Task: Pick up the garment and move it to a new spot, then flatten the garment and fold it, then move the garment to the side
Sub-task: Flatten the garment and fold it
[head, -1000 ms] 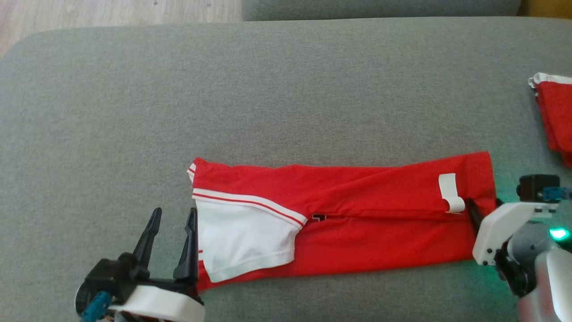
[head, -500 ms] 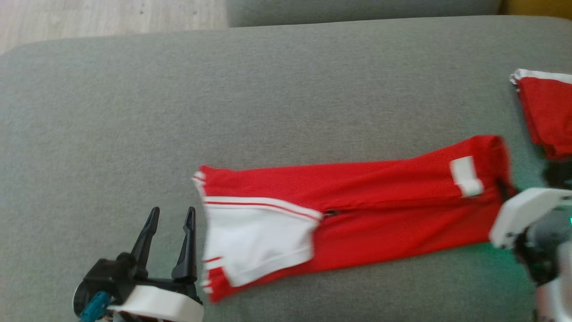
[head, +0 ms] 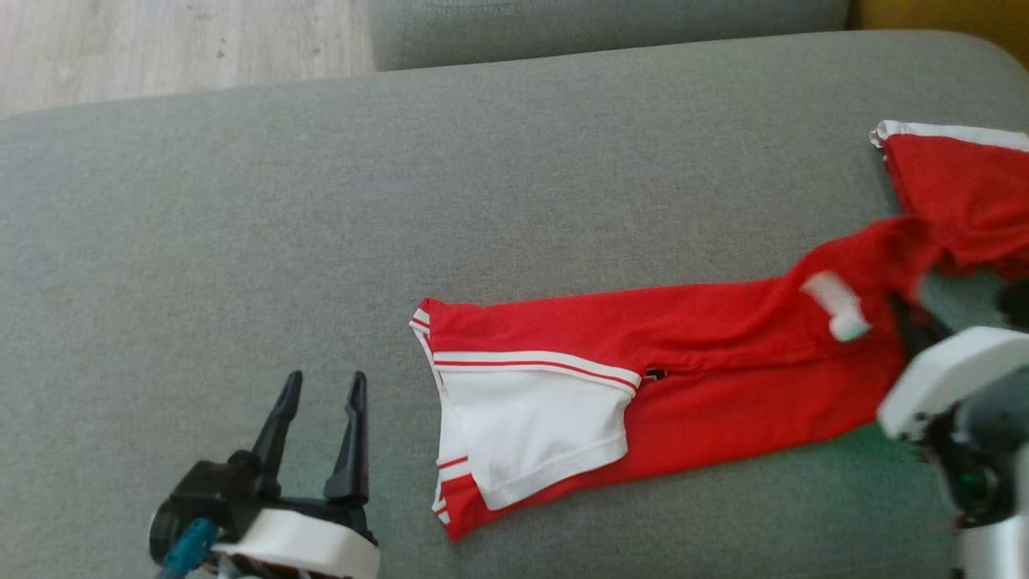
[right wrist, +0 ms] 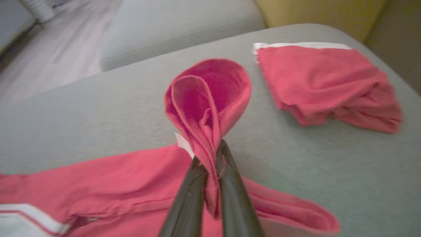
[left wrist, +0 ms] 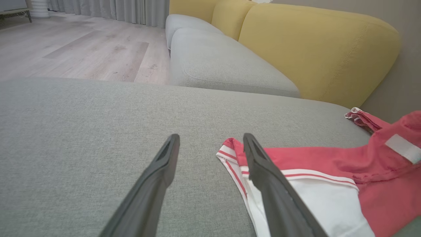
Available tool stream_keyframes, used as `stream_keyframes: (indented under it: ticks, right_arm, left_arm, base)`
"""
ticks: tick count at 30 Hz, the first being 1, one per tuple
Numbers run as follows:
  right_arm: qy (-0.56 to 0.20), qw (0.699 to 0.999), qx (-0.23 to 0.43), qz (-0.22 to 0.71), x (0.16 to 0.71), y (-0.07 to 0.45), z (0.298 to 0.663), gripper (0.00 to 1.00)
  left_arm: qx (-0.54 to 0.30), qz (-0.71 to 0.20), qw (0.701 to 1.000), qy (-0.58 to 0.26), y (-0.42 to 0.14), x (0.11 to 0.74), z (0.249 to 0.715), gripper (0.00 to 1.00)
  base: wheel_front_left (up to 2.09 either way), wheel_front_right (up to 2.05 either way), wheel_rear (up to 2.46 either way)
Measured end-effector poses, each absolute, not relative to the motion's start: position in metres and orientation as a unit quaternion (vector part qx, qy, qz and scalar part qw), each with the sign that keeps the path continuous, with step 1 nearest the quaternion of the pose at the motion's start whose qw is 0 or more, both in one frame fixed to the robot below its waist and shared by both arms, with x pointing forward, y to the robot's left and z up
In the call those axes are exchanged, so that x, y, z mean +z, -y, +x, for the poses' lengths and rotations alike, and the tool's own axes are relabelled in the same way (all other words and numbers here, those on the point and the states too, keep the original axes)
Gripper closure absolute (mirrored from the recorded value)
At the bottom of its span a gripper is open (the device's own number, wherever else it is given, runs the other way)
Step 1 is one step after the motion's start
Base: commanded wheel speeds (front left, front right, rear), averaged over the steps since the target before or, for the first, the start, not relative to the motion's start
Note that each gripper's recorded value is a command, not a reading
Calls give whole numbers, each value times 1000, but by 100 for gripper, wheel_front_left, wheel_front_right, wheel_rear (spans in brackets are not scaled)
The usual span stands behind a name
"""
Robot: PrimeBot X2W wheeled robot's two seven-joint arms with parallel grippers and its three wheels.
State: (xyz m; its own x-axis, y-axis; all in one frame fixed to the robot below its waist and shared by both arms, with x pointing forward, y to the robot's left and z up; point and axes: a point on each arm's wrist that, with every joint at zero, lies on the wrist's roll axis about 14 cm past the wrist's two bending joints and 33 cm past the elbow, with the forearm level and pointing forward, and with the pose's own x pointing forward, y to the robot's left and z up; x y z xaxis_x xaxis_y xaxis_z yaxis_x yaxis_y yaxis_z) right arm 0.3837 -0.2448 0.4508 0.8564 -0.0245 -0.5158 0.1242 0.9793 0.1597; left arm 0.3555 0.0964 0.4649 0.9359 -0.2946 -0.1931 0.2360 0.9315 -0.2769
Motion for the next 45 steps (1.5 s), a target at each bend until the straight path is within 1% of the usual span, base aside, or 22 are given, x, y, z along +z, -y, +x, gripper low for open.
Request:
stream_keyframes:
  ticks: [4,9,14,18,23,28,34,35,36,37,41,45]
  right_arm:
    - [-247,962,33,113,467,197,387,100]
    - [-244,950,132,142,477,129,382,100]
    - [-256,925,231,159,479,61,371,100]
    - [-275,899,290,181,467,17,357,100]
    - [-303,872,333,194,449,-18,343,100]
    - [-308,861,354,197,443,-40,353,100]
    - [-325,849,370,191,431,-55,352,100]
    - [-322,848,372,195,432,-57,353,55]
    - [-320,846,376,200,433,-60,352,18]
    - [-320,846,376,200,433,-60,352,0]
    - [-306,836,392,232,446,-73,351,0]
    - [-269,847,385,249,463,-70,365,0]
  left_arm:
    - [-132,-127,977,-112,-97,467,352,0]
    - [-116,-124,980,-104,-109,471,347,0]
    - [-94,-124,983,-96,-123,475,340,0]
    - [-76,-126,985,-95,-134,476,334,0]
    - [-60,-127,986,-95,-142,475,327,0]
    - [-47,-127,986,-99,-149,472,324,0]
    - [-45,-128,985,-104,-149,469,324,0]
    - [-46,-129,985,-105,-149,468,324,0]
    - [-46,-129,985,-106,-148,468,325,0]
    - [-46,-129,985,-106,-148,468,325,0]
    - [-51,-130,984,-109,-144,466,326,0]
    - [-57,-132,984,-108,-139,465,328,0]
  base:
    - [0,0,0]
    - [0,0,0]
    - [0,0,0]
    - [0,0,0]
    - [0,0,0]
    - [0,0,0]
    - [0,0,0]
    - [0,0,0]
    - [0,0,0]
    - [0,0,0]
    - [0,0,0]
    - [0,0,0]
